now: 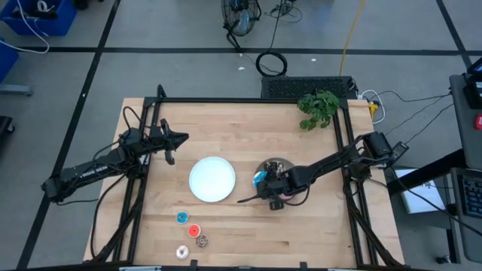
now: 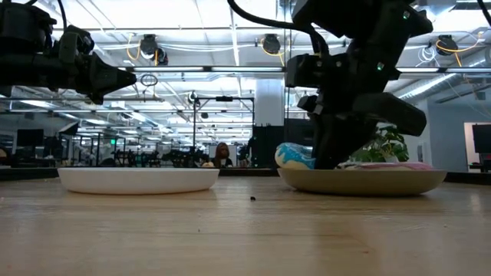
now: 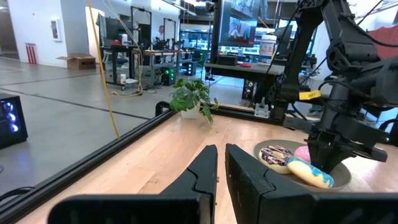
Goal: Pick & Place donuts
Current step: Put the large blue donut on the gray plate
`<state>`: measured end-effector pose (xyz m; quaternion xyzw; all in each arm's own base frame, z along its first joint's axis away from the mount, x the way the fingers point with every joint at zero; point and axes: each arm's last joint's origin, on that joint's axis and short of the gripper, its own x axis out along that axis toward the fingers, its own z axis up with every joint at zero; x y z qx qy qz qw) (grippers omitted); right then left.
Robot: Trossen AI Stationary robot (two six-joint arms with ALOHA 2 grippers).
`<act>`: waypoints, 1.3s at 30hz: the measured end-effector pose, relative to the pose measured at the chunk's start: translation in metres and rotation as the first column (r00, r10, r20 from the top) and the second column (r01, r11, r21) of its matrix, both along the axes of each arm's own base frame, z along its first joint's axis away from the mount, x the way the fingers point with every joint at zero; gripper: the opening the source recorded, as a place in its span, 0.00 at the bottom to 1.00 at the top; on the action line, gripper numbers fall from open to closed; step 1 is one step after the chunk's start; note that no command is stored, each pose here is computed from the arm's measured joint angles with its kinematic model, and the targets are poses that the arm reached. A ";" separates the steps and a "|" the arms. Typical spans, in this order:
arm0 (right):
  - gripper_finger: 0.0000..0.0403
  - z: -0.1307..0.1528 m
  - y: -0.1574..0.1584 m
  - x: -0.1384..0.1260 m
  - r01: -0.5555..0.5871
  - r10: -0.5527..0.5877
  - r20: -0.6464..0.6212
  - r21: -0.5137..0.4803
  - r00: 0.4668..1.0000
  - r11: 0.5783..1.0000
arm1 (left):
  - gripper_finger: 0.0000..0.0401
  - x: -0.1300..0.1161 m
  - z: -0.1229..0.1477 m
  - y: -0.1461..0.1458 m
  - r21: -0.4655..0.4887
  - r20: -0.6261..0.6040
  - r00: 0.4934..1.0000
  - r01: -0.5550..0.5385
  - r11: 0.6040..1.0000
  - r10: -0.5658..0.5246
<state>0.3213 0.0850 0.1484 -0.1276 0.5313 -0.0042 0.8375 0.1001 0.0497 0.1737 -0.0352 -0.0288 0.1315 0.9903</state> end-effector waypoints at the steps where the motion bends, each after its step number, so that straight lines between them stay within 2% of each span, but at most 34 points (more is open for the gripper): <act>1: 0.05 0.002 0.000 -0.001 0.000 0.000 -0.003 0.002 1.000 1.000 | 0.09 0.000 0.000 0.000 0.000 0.000 1.000 0.000 1.000 0.000; 7: 0.02 0.029 0.000 -0.004 -0.005 0.005 0.016 0.012 1.000 1.000 | 0.09 0.000 0.000 0.000 -0.003 -0.002 1.000 0.001 1.000 -0.001; 13: 0.02 0.047 0.001 -0.007 -0.021 0.020 0.016 0.096 1.000 0.995 | 0.09 0.000 0.000 0.000 -0.003 -0.002 1.000 0.001 1.000 -0.001; 19: 0.02 0.042 0.002 -0.008 -0.006 0.011 -0.028 0.140 1.000 0.990 | 0.09 0.000 0.000 0.000 -0.004 0.001 1.000 0.001 1.000 -0.001; 27: 0.03 0.041 0.003 -0.007 -0.004 0.009 -0.025 0.175 1.000 0.985 | 0.09 0.000 0.000 0.000 -0.014 0.007 1.000 0.003 1.000 -0.003; 31: 0.03 0.032 0.002 -0.007 0.012 0.000 -0.072 0.161 0.997 0.987 | 0.09 0.000 0.000 0.000 -0.014 0.008 1.000 0.003 1.000 -0.003; 39: 0.03 0.022 -0.001 -0.001 0.032 -0.019 -0.084 0.158 0.996 0.987 | 0.09 0.000 0.001 0.000 -0.014 0.010 1.000 0.007 1.000 -0.007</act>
